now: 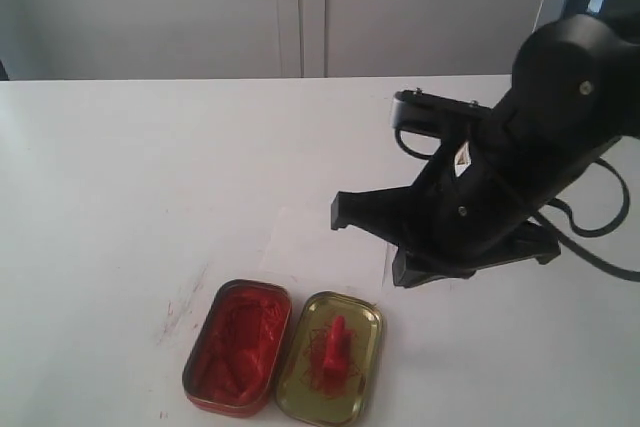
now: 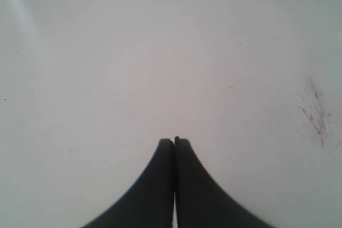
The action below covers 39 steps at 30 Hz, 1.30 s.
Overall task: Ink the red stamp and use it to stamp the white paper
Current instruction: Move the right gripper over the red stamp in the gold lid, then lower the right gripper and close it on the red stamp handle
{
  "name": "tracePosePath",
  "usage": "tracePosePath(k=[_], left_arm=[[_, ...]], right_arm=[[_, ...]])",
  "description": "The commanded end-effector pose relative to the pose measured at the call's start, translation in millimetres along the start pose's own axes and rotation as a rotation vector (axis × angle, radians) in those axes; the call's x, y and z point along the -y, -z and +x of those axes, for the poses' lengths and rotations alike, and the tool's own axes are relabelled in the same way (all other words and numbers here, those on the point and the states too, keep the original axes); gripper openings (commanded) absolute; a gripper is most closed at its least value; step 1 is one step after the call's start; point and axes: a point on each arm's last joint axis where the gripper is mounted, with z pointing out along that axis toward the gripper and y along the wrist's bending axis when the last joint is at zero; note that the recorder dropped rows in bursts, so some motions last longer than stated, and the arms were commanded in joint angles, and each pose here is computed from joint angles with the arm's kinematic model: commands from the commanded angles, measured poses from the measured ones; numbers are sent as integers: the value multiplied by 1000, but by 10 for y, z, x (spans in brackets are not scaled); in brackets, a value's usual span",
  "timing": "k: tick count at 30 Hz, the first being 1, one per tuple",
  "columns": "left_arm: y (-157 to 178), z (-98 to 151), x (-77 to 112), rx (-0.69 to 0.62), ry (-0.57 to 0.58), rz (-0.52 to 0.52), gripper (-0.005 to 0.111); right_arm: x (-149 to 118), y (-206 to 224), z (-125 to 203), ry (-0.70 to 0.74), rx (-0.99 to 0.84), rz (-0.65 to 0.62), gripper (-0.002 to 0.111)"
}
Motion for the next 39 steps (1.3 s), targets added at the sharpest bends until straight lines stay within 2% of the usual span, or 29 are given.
tracePosePath(k=[1, 7, 11, 14, 20, 28, 39], left_arm=[[-3, 9, -1, 5, -1, -2, 0], [-3, 9, -1, 5, -1, -2, 0], [-3, 9, -1, 5, -1, -2, 0], [-3, 9, -1, 5, -1, -2, 0], [-3, 9, -1, 5, -1, -2, 0], [-3, 9, -1, 5, -1, -2, 0], [-3, 9, -1, 5, -1, -2, 0]], right_arm=[[-117, -135, -8, -17, -21, 39, 0], [-397, -344, 27, -120, -1, 99, 0], [-526, -525, 94, -128, -39, 164, 0], [-558, -660, 118, -108, -49, 221, 0], [-586, -704, 94, -117, -42, 211, 1], [-623, -735, 73, -134, -23, 168, 25], [-608, -988, 111, -162, -78, 196, 26]])
